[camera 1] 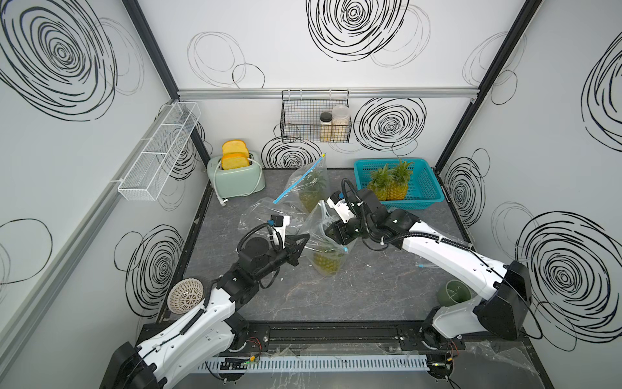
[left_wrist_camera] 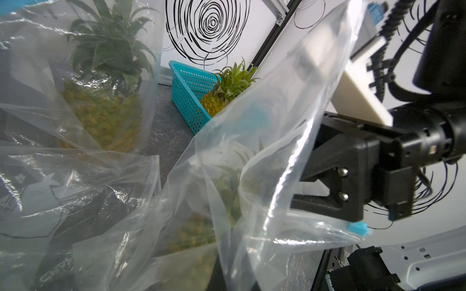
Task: Open the zip-top bag and take out the pineapple
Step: Pick up the pineapple from the zipper food storage bag.
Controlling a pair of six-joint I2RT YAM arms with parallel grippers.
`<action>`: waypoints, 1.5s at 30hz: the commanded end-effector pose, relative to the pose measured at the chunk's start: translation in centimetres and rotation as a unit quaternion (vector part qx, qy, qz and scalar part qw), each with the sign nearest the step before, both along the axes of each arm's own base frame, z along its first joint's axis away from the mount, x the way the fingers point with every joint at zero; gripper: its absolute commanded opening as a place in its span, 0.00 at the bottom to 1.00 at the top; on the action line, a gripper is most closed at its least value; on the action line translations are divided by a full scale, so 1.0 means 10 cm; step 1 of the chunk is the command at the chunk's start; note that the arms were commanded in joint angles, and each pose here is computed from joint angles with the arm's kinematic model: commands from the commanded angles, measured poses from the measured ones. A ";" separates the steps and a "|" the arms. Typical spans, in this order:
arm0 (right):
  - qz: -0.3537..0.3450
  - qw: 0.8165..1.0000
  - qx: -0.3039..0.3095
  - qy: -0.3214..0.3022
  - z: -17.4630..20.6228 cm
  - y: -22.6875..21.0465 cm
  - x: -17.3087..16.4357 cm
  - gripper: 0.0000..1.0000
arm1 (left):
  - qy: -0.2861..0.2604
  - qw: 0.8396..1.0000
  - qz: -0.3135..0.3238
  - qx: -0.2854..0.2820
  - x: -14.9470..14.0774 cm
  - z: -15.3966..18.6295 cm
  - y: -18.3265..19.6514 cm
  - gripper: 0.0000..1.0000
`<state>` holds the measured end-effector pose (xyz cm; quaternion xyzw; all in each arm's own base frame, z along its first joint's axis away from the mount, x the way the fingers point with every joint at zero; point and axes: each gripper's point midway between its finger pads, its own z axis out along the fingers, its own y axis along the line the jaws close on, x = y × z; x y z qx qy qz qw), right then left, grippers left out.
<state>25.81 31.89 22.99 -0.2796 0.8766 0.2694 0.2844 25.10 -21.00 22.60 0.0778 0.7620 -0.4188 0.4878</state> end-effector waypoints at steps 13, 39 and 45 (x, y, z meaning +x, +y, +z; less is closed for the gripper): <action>-0.014 0.998 -0.062 0.028 -0.16 -0.16 -0.07 0.49 | -0.016 1.000 0.009 -0.021 -0.01 0.05 0.04 0.00; -0.043 0.998 0.034 -0.039 0.04 -0.20 -0.01 0.00 | -0.011 0.999 0.025 -0.023 -0.03 0.03 0.12 0.24; -0.028 0.992 0.114 -0.038 0.54 -0.36 0.03 0.00 | 0.003 0.999 -0.003 -0.032 -0.13 -0.04 0.06 0.81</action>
